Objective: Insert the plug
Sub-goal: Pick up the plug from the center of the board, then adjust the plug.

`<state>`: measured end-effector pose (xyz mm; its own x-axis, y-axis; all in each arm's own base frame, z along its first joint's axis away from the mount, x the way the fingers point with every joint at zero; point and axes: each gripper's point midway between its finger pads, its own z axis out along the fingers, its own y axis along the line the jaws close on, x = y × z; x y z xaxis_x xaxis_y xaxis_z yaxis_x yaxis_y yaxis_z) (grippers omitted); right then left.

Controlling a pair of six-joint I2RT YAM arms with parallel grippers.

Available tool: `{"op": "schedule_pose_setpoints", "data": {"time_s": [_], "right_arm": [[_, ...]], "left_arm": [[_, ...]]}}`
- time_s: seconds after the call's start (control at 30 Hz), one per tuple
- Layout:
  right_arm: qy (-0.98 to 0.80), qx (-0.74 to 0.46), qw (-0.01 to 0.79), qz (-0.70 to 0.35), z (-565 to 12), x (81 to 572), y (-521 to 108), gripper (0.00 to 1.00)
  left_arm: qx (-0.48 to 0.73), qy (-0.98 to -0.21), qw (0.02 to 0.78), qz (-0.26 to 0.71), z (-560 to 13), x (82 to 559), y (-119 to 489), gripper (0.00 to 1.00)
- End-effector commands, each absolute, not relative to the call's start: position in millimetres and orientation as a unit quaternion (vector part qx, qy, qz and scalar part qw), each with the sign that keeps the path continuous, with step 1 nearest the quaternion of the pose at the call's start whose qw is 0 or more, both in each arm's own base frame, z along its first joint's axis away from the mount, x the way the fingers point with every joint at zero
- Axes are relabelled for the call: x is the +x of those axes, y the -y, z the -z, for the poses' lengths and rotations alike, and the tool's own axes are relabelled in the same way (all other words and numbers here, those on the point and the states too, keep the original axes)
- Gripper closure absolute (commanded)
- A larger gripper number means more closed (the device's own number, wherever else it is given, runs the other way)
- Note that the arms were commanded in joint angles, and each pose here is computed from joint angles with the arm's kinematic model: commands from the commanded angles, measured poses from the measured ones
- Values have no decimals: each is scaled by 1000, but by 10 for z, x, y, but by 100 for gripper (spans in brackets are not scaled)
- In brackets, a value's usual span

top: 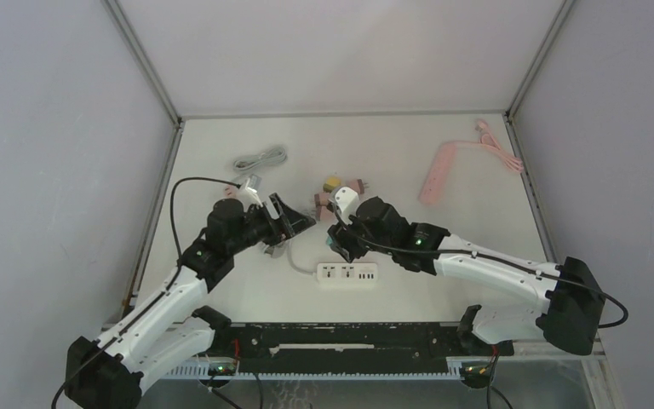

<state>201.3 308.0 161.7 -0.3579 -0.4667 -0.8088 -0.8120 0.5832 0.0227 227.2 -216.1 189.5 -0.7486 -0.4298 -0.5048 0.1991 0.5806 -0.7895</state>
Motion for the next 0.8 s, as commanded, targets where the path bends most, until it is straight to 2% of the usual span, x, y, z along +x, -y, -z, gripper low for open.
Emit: {"op": "schedule_pose_setpoints", "data": {"time_s": [0.0, 0.17, 0.5, 0.77], "right_arm": [[-768, -355, 464, -261, -1978, 2096, -3242, 73], [-761, -359, 470, -268, -2011, 2064, -3309, 73], [-750, -383, 468, -267, -1968, 1994, -3370, 73], [-738, -398, 479, -262, -1995, 2016, -3404, 73]], "left_arm": [[-54, -787, 353, 503, -2131, 2210, 2390, 17], [-37, -794, 331, 508, -2091, 2173, 2580, 21], [-21, -800, 304, 518, -2029, 2142, 2719, 35], [-10, -801, 281, 528, -1991, 2112, 2804, 59]]}}
